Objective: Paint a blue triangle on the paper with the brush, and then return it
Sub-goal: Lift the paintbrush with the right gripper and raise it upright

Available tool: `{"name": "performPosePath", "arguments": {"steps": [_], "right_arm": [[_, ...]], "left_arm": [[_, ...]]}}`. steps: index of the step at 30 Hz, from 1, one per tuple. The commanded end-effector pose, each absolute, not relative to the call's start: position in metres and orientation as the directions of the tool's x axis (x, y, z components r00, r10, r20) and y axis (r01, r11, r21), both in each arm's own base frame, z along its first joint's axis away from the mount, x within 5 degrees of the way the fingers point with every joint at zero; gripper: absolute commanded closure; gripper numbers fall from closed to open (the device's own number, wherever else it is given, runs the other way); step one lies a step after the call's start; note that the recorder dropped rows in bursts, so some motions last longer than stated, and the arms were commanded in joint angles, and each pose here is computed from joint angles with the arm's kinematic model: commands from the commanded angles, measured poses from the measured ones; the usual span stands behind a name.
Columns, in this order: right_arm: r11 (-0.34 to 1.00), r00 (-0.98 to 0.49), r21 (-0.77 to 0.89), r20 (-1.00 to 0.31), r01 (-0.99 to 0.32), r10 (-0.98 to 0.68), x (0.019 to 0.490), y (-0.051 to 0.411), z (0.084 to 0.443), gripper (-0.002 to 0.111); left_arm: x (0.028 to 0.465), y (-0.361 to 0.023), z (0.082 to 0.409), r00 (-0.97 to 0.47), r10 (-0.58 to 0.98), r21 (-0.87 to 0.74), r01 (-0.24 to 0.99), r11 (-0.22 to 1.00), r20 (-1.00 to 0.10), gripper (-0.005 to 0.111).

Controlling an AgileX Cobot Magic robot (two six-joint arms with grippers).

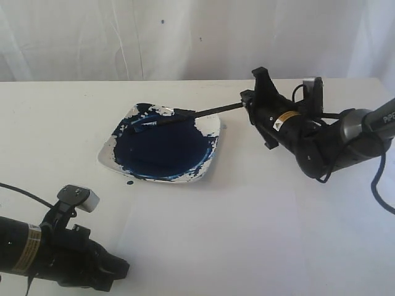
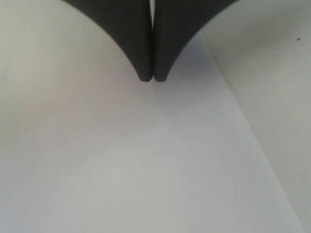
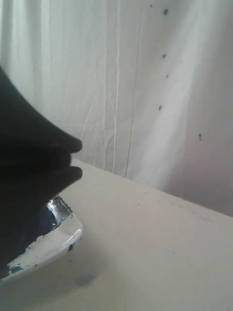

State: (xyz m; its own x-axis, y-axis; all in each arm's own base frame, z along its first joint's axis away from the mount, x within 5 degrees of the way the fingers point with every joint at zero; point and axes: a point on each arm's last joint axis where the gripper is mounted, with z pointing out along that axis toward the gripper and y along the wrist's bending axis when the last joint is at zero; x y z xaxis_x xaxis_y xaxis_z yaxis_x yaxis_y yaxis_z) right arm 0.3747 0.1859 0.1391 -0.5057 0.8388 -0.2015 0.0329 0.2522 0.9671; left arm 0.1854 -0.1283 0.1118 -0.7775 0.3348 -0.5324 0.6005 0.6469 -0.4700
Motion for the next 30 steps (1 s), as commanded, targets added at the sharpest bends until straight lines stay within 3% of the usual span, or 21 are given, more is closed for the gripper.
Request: {"name": "performPosePath", "arguments": {"steps": [1,11,14,30], "right_arm": [[0.361,-0.475,0.925,-0.372,-0.12,0.797,0.376,0.183,0.162,0.108],[0.446,-0.435,0.86,-0.51,-0.248,0.742,0.374,0.175,0.198,0.108],[0.475,-0.403,0.808,-0.587,-0.349,0.702,0.372,0.173,0.211,0.108],[0.57,-0.285,0.582,-0.8,-0.58,0.527,0.356,0.168,0.259,0.108]], "left_arm": [[0.184,-0.127,0.109,-0.771,0.361,-0.445,0.61,0.655,-0.524,0.107],[0.184,-0.127,0.109,-0.771,0.361,-0.445,0.61,0.655,-0.524,0.107],[0.184,-0.127,0.109,-0.771,0.361,-0.445,0.61,0.655,-0.524,0.107],[0.184,-0.127,0.109,-0.771,0.361,-0.445,0.61,0.655,-0.524,0.107]]}}
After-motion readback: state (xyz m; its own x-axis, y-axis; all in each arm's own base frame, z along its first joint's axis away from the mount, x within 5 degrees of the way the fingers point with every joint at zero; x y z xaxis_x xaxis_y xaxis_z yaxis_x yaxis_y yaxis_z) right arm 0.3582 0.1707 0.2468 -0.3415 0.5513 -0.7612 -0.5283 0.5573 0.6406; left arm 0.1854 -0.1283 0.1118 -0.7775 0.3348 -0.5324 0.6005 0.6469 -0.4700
